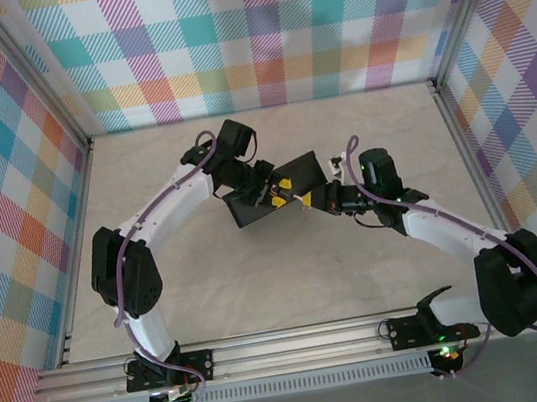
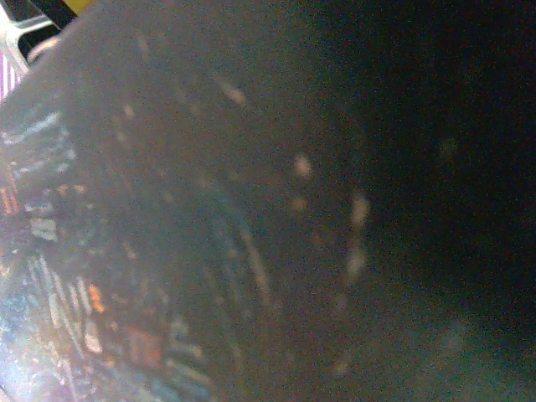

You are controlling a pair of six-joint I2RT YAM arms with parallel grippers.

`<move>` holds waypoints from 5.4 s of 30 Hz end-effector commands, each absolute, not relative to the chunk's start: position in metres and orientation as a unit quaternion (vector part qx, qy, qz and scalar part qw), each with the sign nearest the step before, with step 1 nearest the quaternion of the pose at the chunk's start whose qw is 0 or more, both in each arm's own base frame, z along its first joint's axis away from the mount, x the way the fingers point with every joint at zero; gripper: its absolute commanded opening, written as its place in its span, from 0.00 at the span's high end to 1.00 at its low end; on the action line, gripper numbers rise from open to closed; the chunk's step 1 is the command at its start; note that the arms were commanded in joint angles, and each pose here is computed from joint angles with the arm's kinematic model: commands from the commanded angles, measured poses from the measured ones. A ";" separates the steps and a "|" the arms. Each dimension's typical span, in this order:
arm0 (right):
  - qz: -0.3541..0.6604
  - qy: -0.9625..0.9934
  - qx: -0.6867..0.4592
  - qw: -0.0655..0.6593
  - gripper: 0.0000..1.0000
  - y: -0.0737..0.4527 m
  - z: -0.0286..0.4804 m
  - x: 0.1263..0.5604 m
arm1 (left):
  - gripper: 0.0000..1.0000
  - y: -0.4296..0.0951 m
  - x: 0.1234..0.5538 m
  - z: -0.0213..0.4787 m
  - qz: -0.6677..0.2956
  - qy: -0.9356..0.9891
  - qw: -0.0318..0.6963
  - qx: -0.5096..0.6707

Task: Unlock a padlock with a key

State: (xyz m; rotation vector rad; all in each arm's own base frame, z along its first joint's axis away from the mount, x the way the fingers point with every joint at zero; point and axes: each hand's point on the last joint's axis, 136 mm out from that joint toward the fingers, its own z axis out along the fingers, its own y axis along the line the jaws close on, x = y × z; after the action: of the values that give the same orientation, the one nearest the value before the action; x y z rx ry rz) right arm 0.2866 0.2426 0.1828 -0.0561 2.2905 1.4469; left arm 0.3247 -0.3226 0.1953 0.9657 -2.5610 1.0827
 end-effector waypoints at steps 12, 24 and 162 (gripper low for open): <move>0.549 0.804 -0.036 0.226 0.93 0.249 0.192 0.297 | 0.96 -0.324 0.327 0.232 0.422 -0.851 0.079 0.301; 0.561 0.796 -0.035 0.224 0.93 0.253 0.191 0.302 | 0.96 -0.325 0.328 0.238 0.433 -0.845 0.077 0.303; 0.603 0.770 -0.086 0.189 0.92 0.287 0.208 0.288 | 0.96 -0.281 0.331 0.257 0.448 -0.846 0.072 0.280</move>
State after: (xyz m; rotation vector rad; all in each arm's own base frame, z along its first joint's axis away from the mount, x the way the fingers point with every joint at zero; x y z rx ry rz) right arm 0.2919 0.2802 0.1940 -0.1714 2.2220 1.6642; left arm 0.3252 -0.2774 0.2089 0.9557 -2.5106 1.1501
